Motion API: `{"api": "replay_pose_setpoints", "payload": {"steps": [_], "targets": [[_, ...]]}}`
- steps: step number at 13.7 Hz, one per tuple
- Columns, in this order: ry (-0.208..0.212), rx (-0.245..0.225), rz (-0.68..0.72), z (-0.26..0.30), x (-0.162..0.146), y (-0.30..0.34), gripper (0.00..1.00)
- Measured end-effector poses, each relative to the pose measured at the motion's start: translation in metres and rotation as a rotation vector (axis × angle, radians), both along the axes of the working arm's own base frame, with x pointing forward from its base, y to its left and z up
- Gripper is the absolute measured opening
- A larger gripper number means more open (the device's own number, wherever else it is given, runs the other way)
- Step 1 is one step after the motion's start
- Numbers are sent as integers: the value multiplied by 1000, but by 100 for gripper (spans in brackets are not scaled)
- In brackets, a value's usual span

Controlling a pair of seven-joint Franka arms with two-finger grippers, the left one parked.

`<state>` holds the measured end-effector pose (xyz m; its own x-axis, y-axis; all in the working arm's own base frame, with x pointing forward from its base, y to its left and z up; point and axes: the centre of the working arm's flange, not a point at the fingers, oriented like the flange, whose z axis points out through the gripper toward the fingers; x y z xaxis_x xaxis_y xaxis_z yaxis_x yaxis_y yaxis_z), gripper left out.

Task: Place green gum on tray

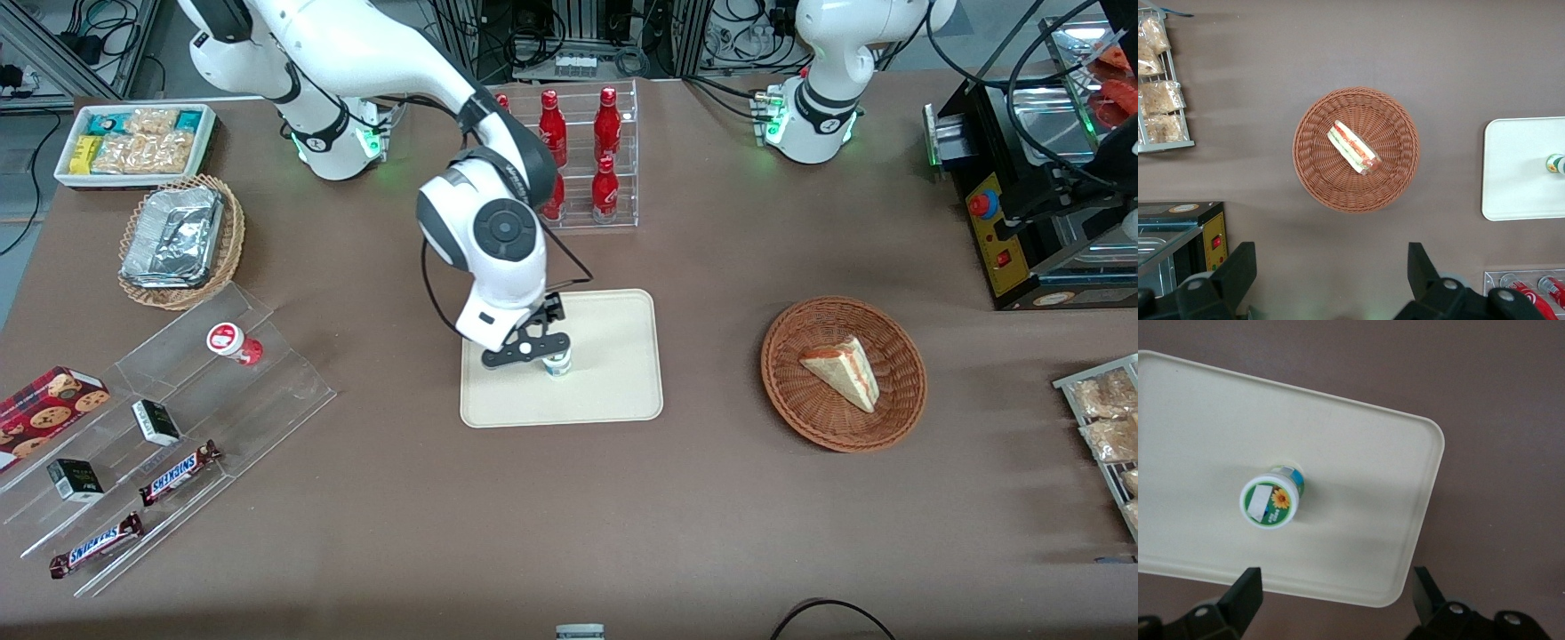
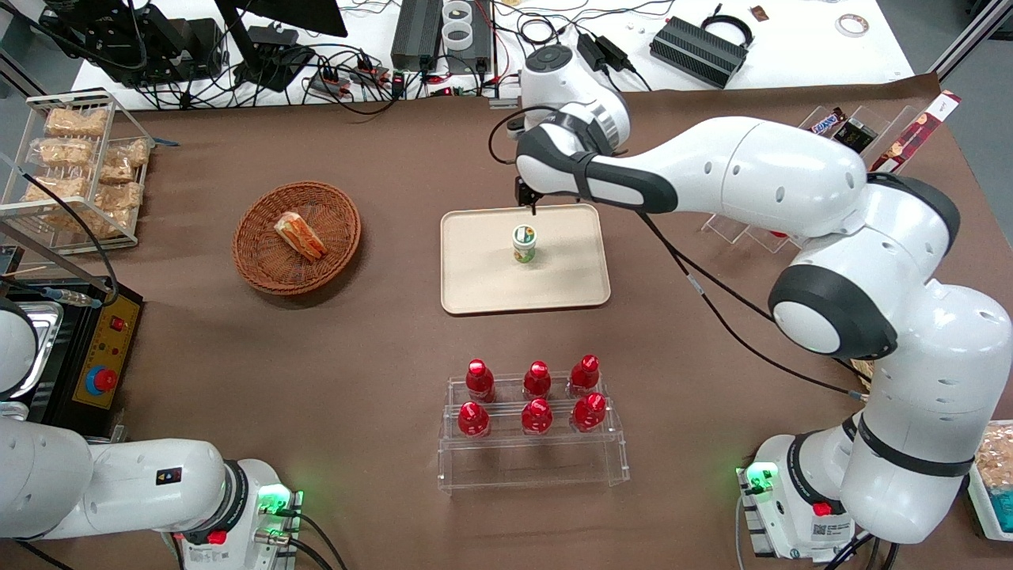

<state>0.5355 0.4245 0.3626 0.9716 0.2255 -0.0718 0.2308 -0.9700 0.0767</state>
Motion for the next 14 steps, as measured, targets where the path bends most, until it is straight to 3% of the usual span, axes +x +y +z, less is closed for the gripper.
{"api": "replay_pose_setpoints", "payload": {"steps": [7, 14], "targets": [[117, -11, 91, 82, 24, -109, 100], [113, 19, -37, 141, 38, -208, 100]]}}
